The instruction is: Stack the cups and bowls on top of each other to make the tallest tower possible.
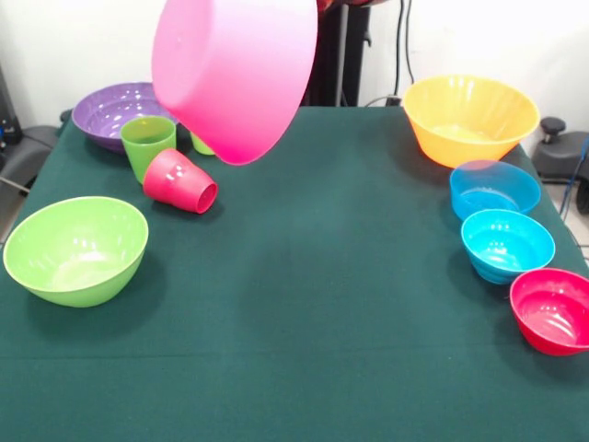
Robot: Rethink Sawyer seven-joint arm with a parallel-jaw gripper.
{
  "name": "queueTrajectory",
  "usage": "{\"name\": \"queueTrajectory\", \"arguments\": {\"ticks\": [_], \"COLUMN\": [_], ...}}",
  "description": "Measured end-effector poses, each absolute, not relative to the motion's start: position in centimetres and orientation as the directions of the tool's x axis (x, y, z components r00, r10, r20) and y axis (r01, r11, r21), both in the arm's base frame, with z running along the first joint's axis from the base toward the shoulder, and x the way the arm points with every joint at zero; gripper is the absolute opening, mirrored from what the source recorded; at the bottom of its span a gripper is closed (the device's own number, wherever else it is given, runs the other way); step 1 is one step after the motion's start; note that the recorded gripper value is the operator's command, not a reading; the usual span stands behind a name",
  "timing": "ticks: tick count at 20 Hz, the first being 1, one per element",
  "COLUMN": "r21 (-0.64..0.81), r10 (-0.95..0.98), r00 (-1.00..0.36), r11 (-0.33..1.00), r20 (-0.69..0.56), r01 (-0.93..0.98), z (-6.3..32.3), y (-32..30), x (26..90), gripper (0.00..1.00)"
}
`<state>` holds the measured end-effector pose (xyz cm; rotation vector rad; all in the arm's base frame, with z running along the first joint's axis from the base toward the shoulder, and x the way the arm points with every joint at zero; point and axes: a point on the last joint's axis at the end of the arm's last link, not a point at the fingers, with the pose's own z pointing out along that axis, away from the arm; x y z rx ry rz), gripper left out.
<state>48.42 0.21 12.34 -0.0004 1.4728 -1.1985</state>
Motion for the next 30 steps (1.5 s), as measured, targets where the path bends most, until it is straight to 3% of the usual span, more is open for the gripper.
{"name": "queueTrajectory", "arguments": {"ticks": [30], "r21": [-0.632], "r10": [-0.602], "r00": [-0.293], "r11": [0.487], "r20": [-0.743], "r01": [0.603], "z": [11.4], "y": [-0.7], "x": [47.7], "gripper": [0.00]}}
